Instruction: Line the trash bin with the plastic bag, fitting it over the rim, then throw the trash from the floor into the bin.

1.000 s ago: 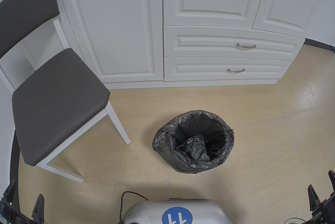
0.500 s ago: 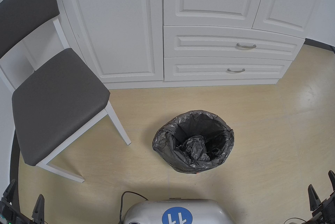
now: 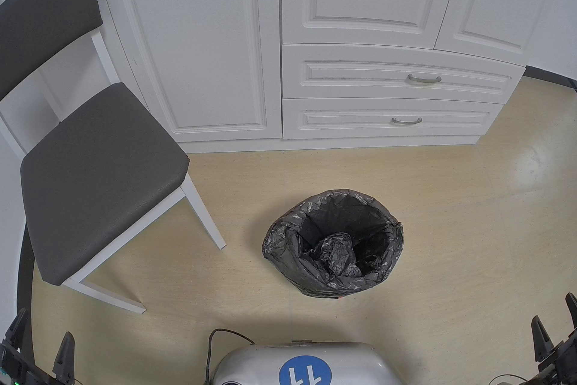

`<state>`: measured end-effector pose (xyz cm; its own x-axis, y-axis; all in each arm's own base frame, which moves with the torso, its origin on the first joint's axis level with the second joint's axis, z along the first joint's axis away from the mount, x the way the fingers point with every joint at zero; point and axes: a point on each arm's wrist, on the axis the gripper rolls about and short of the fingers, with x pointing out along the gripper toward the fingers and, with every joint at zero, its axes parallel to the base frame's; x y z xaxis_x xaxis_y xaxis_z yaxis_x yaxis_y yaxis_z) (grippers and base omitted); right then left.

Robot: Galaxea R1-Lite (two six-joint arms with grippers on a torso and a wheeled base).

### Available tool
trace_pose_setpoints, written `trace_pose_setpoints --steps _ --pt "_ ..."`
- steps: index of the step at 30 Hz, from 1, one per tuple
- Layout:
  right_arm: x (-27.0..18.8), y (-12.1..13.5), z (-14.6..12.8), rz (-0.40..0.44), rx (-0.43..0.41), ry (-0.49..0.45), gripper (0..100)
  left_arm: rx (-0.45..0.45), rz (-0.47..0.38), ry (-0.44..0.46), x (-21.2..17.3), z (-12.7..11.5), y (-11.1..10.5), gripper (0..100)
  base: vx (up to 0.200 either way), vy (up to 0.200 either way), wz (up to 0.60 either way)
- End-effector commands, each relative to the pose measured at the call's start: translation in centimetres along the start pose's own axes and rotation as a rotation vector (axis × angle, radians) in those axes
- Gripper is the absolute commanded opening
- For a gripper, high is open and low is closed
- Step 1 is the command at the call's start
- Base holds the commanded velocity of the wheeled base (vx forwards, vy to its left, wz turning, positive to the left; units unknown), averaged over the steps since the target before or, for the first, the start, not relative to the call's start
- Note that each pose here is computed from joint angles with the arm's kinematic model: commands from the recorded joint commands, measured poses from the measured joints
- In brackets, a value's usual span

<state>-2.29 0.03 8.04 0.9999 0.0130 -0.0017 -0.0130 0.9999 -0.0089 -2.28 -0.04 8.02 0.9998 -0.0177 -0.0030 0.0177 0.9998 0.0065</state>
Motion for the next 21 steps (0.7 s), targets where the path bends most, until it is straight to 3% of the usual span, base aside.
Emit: trace_pose_setpoints --steps 1,21 --pt "0.0 0.0 -0.48 0.001 0.001 0.0 100 0.001 0.001 0.002 0.02 -0.5 0.0 100 0.0 0.0 0.0" --pt "0.0 0.0 -0.5 -0.001 0.003 0.001 100 0.001 0.001 0.002 0.02 -0.5 0.0 100 0.0 0.0 0.0"
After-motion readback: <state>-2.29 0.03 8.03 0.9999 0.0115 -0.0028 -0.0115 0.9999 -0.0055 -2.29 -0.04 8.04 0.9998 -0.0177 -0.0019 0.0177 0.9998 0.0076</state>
